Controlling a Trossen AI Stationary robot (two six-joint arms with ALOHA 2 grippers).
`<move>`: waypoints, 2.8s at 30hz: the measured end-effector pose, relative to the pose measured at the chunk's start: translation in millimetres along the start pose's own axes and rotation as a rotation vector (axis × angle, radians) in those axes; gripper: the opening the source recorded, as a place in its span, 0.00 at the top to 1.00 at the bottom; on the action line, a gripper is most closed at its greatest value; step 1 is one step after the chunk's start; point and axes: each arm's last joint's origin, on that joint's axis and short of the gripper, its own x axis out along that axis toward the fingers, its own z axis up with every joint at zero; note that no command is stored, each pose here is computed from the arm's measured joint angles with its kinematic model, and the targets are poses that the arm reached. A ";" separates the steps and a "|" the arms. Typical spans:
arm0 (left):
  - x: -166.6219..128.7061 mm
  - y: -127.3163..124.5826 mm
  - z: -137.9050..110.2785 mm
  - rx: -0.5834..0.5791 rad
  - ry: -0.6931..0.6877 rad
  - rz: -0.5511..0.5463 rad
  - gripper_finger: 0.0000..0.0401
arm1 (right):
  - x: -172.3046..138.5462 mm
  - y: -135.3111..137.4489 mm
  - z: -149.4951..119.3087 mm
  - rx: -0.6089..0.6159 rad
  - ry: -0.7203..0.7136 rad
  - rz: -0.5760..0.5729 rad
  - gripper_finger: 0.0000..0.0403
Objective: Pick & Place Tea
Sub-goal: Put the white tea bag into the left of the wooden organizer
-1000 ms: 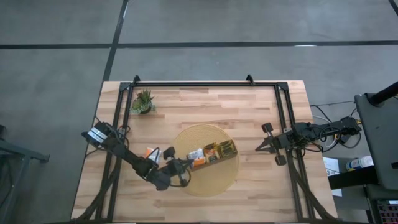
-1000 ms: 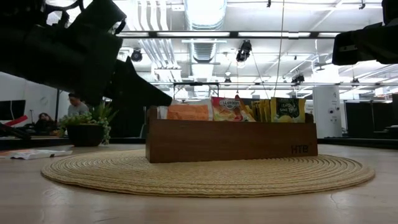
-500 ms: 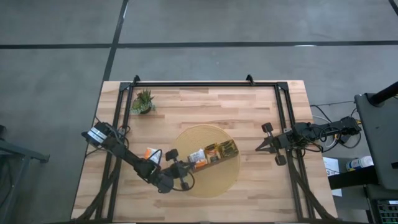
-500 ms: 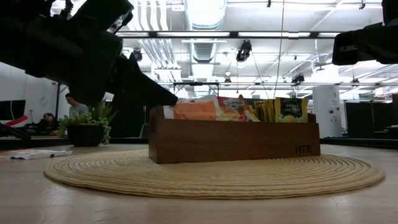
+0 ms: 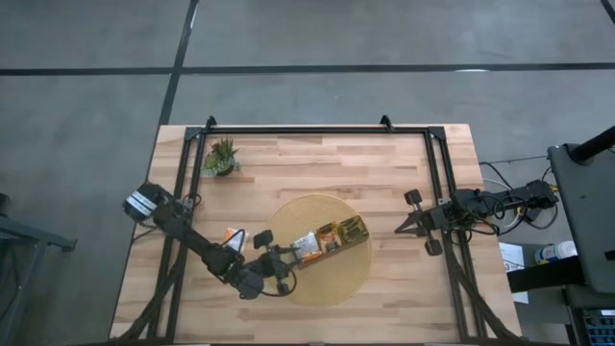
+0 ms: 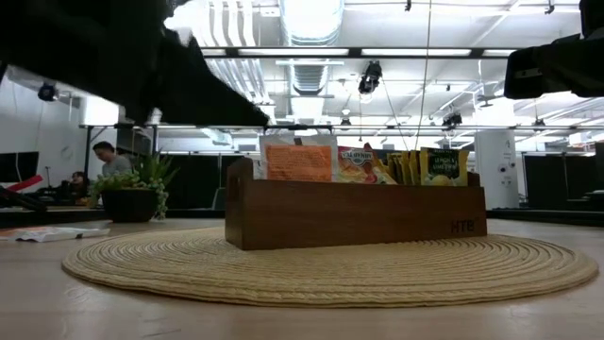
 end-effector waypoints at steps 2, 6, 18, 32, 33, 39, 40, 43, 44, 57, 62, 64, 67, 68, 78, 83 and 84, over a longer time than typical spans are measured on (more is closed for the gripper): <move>-6.8 1.8 7.3 -0.009 -0.005 0.000 0.66 | 0.0 0.0 0.0 0.000 0.000 0.000 0.98; -24.0 7.4 20.2 -0.062 0.008 -0.008 0.65 | 0.0 0.0 0.0 0.000 0.000 0.000 0.98; -71.6 47.0 16.7 -0.213 0.313 0.012 0.65 | 0.0 0.0 -0.1 0.000 0.001 0.000 0.98; -80.5 56.6 -11.2 -0.292 0.674 0.065 0.65 | 0.0 0.0 0.0 0.000 0.000 0.000 0.98; -81.6 58.6 -12.6 -0.316 0.696 0.090 0.65 | 0.0 0.0 -0.1 0.000 0.000 0.000 0.98; -87.8 69.8 -21.9 -0.378 0.824 0.243 0.65 | 0.0 0.0 -0.1 0.000 0.001 0.000 0.98; -87.8 69.4 -23.3 -0.378 0.837 0.248 0.65 | 0.0 0.0 0.0 0.000 0.000 0.000 0.98; -86.7 67.5 -26.5 -0.371 0.855 0.251 0.65 | 0.0 0.0 0.0 0.000 0.000 0.000 0.98; -86.2 67.2 -27.4 -0.368 0.856 0.254 0.65 | 0.0 0.0 -0.1 0.000 0.000 0.000 0.98; -77.8 61.8 -31.5 -0.335 0.849 0.220 0.65 | 0.0 0.0 -0.1 0.000 0.000 0.000 0.98; -74.7 61.1 -35.6 -0.316 0.857 0.235 0.65 | 0.0 0.0 -0.1 0.000 0.001 0.000 0.98; -73.0 60.8 -38.2 -0.307 0.862 0.246 0.65 | 0.0 0.0 0.0 0.000 0.000 0.000 0.98; -70.4 60.7 -41.6 -0.300 0.874 0.261 0.66 | 0.0 0.0 0.0 0.000 0.000 0.000 0.98; -69.5 60.8 -42.4 -0.300 0.880 0.265 0.67 | 0.0 0.0 0.0 0.000 0.000 0.000 0.98; -67.5 60.5 -42.5 -0.320 0.904 0.251 0.94 | 0.0 0.0 0.0 0.000 0.000 0.000 0.98; -67.8 61.3 -41.5 -0.287 0.907 0.238 0.99 | 0.0 0.0 -0.1 0.000 0.000 0.000 0.98; -67.7 61.0 -40.0 -0.280 0.903 0.232 1.00 | 0.0 0.0 0.0 0.000 0.000 0.000 0.98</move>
